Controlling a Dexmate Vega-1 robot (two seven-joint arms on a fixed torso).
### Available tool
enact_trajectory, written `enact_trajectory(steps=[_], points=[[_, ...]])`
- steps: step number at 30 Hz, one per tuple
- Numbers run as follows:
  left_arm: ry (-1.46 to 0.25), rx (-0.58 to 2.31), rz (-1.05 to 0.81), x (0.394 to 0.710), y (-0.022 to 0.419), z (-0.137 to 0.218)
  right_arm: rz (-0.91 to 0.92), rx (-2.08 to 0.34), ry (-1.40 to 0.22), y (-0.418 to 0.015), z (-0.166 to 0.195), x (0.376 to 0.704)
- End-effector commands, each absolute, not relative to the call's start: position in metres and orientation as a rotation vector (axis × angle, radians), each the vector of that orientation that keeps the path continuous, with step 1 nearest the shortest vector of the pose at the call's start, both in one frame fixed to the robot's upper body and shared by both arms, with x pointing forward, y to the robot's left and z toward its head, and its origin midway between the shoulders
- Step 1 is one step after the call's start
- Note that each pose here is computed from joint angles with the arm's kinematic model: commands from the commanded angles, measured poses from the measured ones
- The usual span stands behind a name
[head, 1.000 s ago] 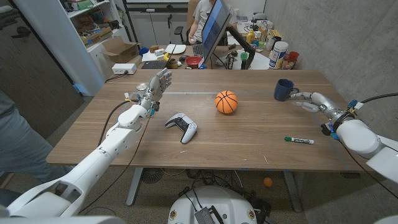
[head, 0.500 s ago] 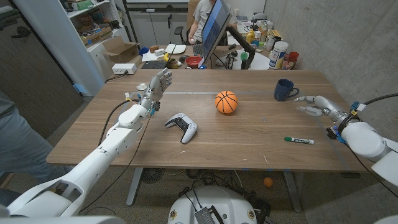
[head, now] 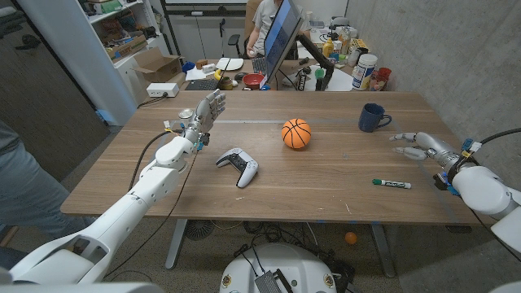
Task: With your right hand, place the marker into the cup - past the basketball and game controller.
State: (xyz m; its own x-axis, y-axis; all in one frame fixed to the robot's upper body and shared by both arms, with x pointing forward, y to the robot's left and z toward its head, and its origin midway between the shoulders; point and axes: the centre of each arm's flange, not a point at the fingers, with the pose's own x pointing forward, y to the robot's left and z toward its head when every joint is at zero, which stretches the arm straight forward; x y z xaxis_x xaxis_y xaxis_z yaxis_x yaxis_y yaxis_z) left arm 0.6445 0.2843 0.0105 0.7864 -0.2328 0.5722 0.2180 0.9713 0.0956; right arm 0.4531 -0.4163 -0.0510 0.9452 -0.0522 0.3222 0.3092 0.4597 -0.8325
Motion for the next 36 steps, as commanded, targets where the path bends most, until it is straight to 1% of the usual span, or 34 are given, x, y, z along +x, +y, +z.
enact_trajectory(steps=[1,9,15,26,30,36], points=[[-0.615,0.026,-0.238,0.645,0.281,0.009,-0.211,-1.143,-0.203,-0.419,-0.057,0.448],[-0.609,0.023,-0.246,0.647,0.278,0.006,-0.22,-1.179,-0.177,-0.422,-0.056,0.442],[-0.608,0.022,-0.247,0.649,0.277,0.007,-0.234,-1.219,-0.119,-0.424,-0.059,0.435],[-0.595,0.026,-0.261,0.65,0.271,0.006,-0.214,-1.224,-0.087,-0.425,-0.072,0.424],[-0.595,0.028,-0.265,0.65,0.269,0.006,-0.216,-1.176,-0.074,-0.429,-0.081,0.423],[-0.592,0.032,-0.274,0.651,0.266,0.006,-0.218,-1.207,-0.046,-0.428,-0.089,0.424]])
